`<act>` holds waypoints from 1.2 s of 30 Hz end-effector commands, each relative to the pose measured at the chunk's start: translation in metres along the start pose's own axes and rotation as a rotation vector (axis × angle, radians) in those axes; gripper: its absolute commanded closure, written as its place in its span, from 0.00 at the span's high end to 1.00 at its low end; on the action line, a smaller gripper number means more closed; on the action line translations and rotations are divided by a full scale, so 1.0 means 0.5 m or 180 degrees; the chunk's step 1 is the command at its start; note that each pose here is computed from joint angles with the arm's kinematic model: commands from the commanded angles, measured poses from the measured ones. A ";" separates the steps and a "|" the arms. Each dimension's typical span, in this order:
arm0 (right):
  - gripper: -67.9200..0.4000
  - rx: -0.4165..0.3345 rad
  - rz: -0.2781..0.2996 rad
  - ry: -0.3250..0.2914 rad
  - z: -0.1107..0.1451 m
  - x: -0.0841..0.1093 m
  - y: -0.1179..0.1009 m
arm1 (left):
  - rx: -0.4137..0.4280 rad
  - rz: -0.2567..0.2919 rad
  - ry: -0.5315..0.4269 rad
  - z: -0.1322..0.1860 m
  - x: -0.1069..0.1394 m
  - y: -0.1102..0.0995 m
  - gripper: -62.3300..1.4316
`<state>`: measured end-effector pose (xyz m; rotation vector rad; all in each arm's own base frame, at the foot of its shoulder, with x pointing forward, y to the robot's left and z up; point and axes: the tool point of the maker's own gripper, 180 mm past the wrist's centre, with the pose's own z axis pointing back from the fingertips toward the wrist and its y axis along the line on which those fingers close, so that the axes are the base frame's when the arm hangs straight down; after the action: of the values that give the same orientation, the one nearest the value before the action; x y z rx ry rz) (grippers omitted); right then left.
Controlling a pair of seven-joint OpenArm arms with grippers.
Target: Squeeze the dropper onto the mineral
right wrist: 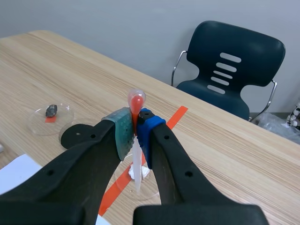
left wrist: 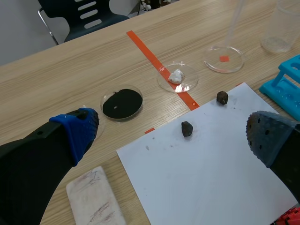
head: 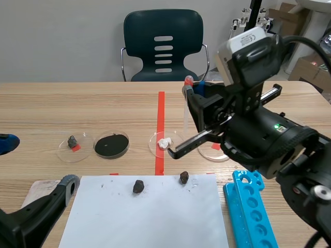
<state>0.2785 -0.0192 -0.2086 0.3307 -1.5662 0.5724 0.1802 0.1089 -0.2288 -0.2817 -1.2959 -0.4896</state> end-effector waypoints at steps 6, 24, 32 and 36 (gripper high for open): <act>0.01 0.0042 0.0044 -0.0040 0.040 0.031 0.017 | 0.0015 0.0001 -0.0056 0.000 0.009 0.004 1.00; 0.01 -0.0027 -0.0009 0.0043 0.084 0.040 0.024 | 0.0015 0.0001 -0.0056 0.000 0.009 0.004 1.00; 0.01 -0.0027 -0.0008 0.0043 0.084 0.040 0.024 | 0.0015 0.0001 -0.0056 0.000 0.009 0.004 1.00; 0.01 -0.0027 -0.0007 0.0042 0.084 0.040 0.023 | 0.0015 0.0001 -0.0056 0.000 0.009 0.004 1.00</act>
<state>0.2335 -0.0276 -0.2017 0.3250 -1.5171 0.5716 0.1802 0.1089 -0.2288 -0.2817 -1.2959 -0.4896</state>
